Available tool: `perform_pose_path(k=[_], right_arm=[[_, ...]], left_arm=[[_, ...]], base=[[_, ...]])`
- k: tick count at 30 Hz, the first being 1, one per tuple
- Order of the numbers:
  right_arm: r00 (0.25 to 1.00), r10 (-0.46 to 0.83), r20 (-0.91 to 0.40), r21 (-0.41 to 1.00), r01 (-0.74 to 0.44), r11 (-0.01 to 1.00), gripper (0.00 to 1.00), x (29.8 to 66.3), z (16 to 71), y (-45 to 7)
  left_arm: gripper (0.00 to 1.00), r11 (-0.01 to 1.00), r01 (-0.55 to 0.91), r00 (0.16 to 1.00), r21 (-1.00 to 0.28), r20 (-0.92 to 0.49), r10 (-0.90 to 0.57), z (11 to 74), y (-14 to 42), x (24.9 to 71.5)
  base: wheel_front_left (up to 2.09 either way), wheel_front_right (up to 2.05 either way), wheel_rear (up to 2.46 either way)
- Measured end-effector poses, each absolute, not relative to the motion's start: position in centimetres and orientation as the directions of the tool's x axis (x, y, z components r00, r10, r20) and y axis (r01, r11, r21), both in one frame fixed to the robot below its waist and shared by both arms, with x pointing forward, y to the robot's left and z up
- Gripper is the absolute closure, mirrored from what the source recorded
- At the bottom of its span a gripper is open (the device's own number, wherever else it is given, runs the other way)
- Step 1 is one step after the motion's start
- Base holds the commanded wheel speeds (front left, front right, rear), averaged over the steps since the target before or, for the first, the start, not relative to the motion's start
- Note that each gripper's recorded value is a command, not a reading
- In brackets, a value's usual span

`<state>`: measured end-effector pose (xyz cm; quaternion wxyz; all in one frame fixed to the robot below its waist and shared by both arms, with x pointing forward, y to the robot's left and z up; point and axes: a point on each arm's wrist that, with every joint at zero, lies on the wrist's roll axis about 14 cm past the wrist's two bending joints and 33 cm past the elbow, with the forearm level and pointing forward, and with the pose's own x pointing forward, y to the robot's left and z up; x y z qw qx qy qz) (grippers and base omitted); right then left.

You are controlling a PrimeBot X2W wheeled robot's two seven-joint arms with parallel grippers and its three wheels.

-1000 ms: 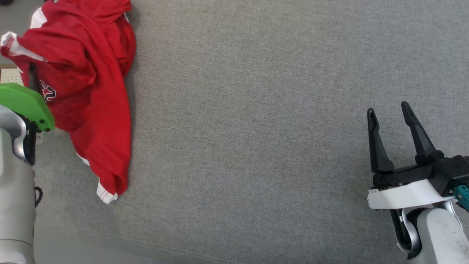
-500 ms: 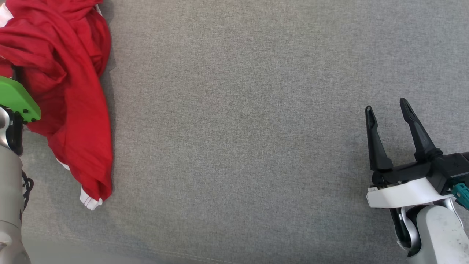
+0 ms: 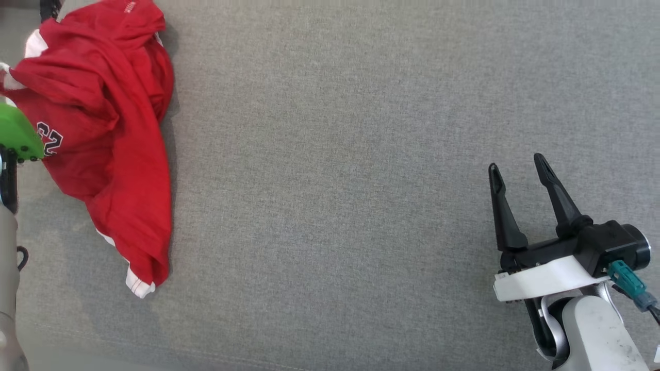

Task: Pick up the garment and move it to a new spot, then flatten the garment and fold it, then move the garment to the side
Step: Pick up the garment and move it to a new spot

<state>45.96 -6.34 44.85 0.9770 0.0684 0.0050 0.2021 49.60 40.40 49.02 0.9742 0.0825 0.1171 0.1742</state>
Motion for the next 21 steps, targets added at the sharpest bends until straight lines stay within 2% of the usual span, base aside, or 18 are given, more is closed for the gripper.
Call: perform_pose_path(k=[6, 13, 16, 21], right_arm=[[0.919, 0.389, 0.068, 0.154, -0.395, 0.906, 0.0, 44.8, 47.5, -5.8], [0.917, 0.379, 0.126, 0.147, -0.395, 0.907, 0.0, 43.1, 50.5, -5.9], [0.919, 0.365, 0.15, 0.149, -0.387, 0.91, 0.0, 42.5, 51.7, -6.4], [0.919, 0.344, 0.192, 0.169, -0.377, 0.911, 0.0, 41.6, 53.4, -7.0]], left_arm=[[1.0, 0.941, -0.246, 0.969, 0.231, 0.079, 0.234, 58.5, 37.4, 50.6], [1.0, 0.946, -0.202, 0.941, 0.253, 0.317, 0.116, 66.1, 34.0, 47.8], [1.0, 0.95, -0.193, 0.926, 0.244, 0.365, 0.094, 67.6, 33.1, 46.5], [1.0, 0.973, -0.128, 0.931, 0.19, 0.363, 0.051, 66.9, 30.1, 45.2]], base=[[0.0, 0.0, 0.0], [0.0, 0.0, 0.0], [0.0, 0.0, 0.0], [0.0, 0.0, 0.0]])
